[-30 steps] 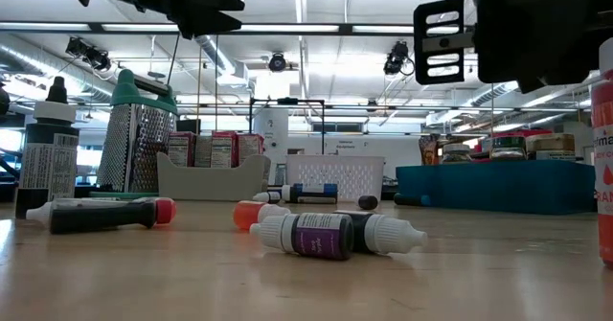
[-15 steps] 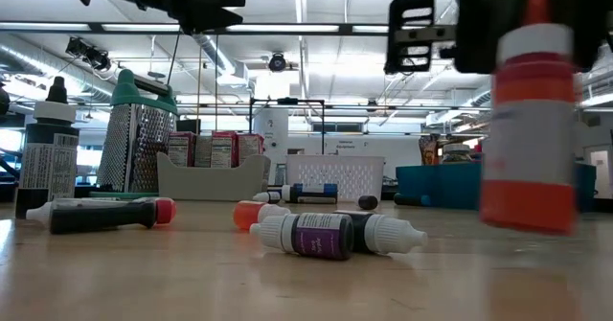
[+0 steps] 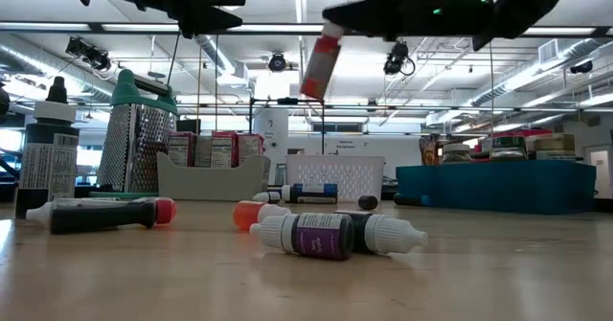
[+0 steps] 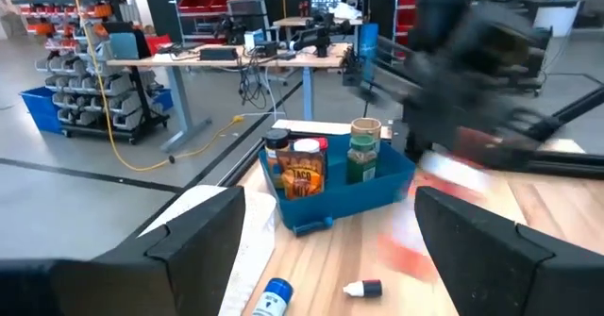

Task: Pick & Place Kitchen Items
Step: Put the large orange food coloring bottle into the white bin

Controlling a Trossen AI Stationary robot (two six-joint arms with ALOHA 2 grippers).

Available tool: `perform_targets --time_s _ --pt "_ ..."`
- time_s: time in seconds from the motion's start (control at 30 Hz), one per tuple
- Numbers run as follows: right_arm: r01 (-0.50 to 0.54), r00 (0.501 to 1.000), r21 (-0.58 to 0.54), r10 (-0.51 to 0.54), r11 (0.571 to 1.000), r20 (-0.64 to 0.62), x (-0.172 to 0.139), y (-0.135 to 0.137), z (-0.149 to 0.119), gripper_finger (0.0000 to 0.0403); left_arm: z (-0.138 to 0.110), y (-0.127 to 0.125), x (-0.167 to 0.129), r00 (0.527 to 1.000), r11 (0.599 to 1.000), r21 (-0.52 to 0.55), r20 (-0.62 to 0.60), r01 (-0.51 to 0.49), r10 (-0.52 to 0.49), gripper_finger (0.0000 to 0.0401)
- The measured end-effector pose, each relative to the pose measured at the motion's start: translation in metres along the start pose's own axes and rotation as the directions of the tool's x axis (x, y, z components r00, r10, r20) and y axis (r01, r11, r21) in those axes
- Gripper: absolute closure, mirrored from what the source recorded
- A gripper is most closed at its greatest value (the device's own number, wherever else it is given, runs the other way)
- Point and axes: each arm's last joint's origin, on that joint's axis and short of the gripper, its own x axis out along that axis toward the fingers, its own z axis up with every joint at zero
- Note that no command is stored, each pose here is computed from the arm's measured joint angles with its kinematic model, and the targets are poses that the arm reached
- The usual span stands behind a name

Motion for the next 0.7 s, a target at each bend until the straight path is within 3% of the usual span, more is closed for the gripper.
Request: perform_targets --time_s 0.07,0.13,0.23,0.33,0.7 --pt "0.278 0.959 0.025 -0.276 0.960 -0.063 -0.004 -0.025 -0.005 0.0359 0.000 0.000 0.000 1.000 1.000 -0.012 0.000 0.000 0.000 0.0085" --pt "0.480 0.876 0.101 -0.470 0.871 -0.111 -0.009 -0.047 -0.014 0.0358 0.000 0.000 0.000 1.000 1.000 -0.001 0.001 -0.001 0.001 0.0085" --pt "0.650 0.760 0.223 -0.618 0.727 -0.200 -0.016 -0.072 -0.035 0.0358 0.000 0.000 0.000 1.000 1.000 0.018 0.003 -0.004 0.004 0.0085" --pt "0.723 0.691 0.243 -0.671 0.646 -0.269 -0.023 -0.092 -0.059 0.0358 0.001 0.000 0.000 1.000 1.000 0.016 0.009 -0.004 0.004 0.0085" --pt "0.819 0.569 0.235 -0.694 0.523 -0.440 -0.025 -0.124 -0.129 0.0358 0.005 0.000 0.000 0.999 1.000 0.012 0.047 -0.005 0.005 0.0085"
